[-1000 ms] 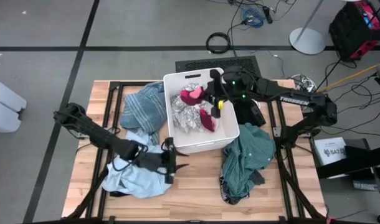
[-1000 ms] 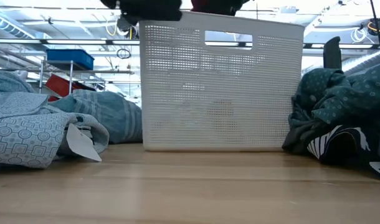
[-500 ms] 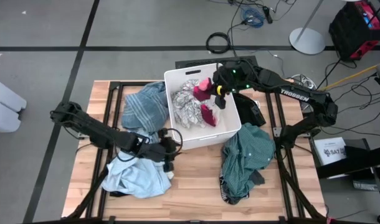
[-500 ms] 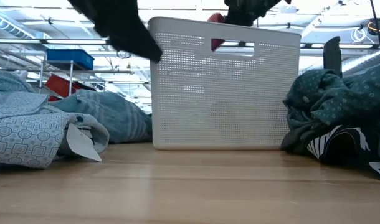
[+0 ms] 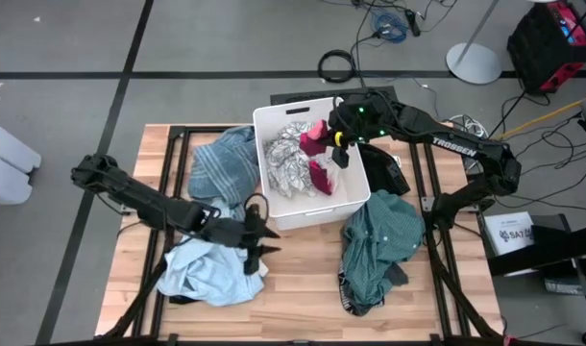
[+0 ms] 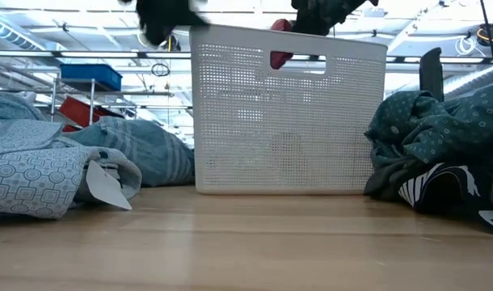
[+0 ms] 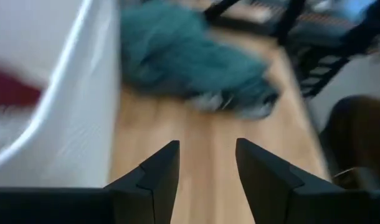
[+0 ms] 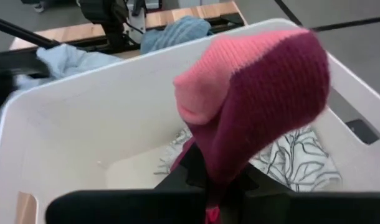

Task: Sort clothes
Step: Put the red sock into the white bin

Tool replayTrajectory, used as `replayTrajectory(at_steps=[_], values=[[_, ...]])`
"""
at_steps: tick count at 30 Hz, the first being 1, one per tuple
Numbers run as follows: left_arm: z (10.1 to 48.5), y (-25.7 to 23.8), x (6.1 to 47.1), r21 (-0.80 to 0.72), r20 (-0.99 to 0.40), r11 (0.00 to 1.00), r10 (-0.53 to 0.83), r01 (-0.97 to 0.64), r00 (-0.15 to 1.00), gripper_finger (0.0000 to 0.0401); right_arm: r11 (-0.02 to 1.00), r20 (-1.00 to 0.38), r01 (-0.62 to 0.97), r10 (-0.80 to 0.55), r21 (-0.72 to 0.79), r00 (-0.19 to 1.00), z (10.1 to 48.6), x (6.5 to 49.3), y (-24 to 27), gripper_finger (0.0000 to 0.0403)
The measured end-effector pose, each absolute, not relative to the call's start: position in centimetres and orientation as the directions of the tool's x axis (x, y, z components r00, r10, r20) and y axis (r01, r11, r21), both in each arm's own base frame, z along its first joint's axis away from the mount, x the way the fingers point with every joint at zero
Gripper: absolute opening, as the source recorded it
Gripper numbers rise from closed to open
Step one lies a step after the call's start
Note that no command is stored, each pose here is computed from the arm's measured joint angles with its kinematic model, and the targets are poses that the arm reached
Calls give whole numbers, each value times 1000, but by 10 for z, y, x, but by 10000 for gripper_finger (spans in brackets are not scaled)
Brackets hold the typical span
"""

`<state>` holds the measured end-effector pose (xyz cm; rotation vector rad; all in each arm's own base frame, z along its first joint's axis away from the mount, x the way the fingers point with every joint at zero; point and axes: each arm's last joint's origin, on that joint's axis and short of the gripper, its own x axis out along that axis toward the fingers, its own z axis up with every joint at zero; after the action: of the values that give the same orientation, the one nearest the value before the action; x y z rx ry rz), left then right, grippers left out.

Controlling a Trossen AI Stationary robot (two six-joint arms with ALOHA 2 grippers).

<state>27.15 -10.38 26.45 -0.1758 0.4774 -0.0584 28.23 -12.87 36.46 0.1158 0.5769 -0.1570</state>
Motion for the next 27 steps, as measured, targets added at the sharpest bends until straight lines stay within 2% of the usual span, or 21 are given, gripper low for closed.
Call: replayTrajectory(at_steps=[2, 5, 7, 12, 18, 27], values=[[266, -109, 277, -170, -403, 983, -138, 74, 905, 166, 982, -548, 179, -116, 64, 828, 365, 282, -129, 2], [258, -116, 284, -149, -408, 969, -243, 198, 880, 166, 982, -547, 179, -115, 65, 829, 365, 283, -129, 2], [251, -119, 288, -98, -415, 965, -261, 243, 872, 166, 982, -548, 179, -115, 65, 829, 365, 283, -129, 2], [230, -114, 302, 58, -453, 994, -59, 95, 890, 166, 982, -548, 179, -115, 65, 829, 365, 283, -129, 2], [220, -109, 307, 226, -454, 974, 114, -10, 884, 166, 982, -549, 179, -115, 64, 828, 365, 282, -129, 2], [221, -102, 305, 347, -395, 915, 343, -208, 852, 166, 985, -549, 167, -116, 44, 828, 365, 282, -129, 2]])
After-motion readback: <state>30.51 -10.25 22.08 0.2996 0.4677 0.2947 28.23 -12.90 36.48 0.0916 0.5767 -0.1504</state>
